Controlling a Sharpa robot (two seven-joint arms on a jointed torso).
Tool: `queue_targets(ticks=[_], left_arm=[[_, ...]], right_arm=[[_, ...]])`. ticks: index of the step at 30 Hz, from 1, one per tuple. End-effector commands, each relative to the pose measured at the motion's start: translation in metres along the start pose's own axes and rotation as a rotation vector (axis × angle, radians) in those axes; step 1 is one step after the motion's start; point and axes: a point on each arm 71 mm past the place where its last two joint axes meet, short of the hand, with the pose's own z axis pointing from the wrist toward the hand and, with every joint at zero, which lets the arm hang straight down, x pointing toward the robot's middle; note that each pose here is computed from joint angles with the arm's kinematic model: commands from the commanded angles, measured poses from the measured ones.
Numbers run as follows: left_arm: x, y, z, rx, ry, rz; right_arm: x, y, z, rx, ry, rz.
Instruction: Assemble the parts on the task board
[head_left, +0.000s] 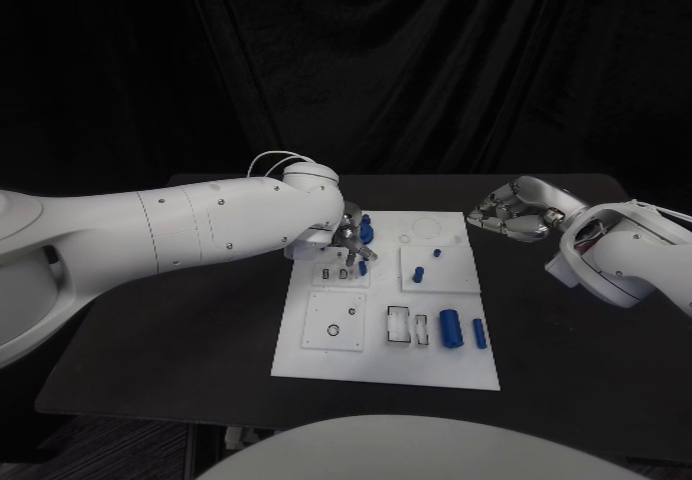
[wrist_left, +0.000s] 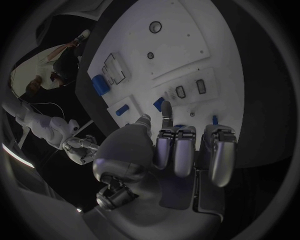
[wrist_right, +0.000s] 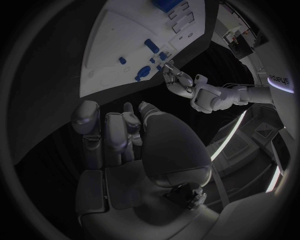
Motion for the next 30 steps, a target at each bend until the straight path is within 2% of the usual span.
queue_targets(ticks=[1,17,30], left_arm=[[0.0035,0.0009,0.0019,-0.009,0.011,0.001],[0.0071,0.0006,0.0072,0.0,-0.023,-0.038],[0.0108,0.0,0.013,0.007,-0.026,-0.051]], right_arm=[[0.002,-0.002,-0.001,0.023,0.016,-0.005],[0.003,-0.003,-0.002,0.04,0.032,-0.005],[0.005,-0.003,0.0,0.045,0.052,-0.008]])
